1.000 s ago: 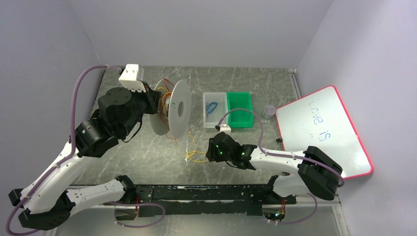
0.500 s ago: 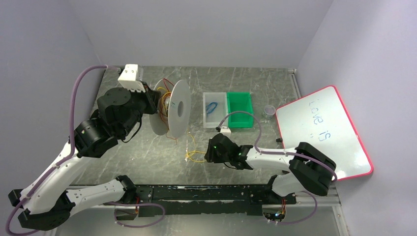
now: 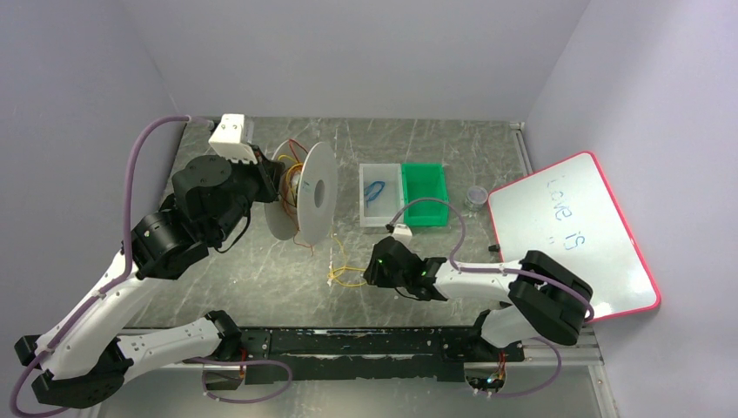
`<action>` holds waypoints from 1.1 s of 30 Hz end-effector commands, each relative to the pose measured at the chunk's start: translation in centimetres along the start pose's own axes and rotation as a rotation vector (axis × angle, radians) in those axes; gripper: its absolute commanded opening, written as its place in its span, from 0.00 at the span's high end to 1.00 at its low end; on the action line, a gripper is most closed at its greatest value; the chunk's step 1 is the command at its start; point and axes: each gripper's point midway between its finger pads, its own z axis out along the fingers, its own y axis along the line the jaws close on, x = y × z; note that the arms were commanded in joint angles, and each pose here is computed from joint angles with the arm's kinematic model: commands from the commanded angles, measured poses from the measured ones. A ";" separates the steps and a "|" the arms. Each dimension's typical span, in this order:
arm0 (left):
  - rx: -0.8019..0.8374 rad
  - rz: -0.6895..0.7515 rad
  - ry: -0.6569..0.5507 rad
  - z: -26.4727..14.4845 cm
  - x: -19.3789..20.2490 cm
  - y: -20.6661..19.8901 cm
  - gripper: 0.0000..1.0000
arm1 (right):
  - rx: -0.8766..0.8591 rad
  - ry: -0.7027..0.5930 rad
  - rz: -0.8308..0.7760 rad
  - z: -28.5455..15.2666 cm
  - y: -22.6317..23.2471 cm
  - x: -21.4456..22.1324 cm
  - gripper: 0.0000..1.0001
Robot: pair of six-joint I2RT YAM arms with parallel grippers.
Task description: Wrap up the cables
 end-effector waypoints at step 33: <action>-0.158 -0.021 -0.070 3.3 -1.7 0.5 0.93 | -0.274 -0.037 -0.118 -5.4 4.2 0.9 1.00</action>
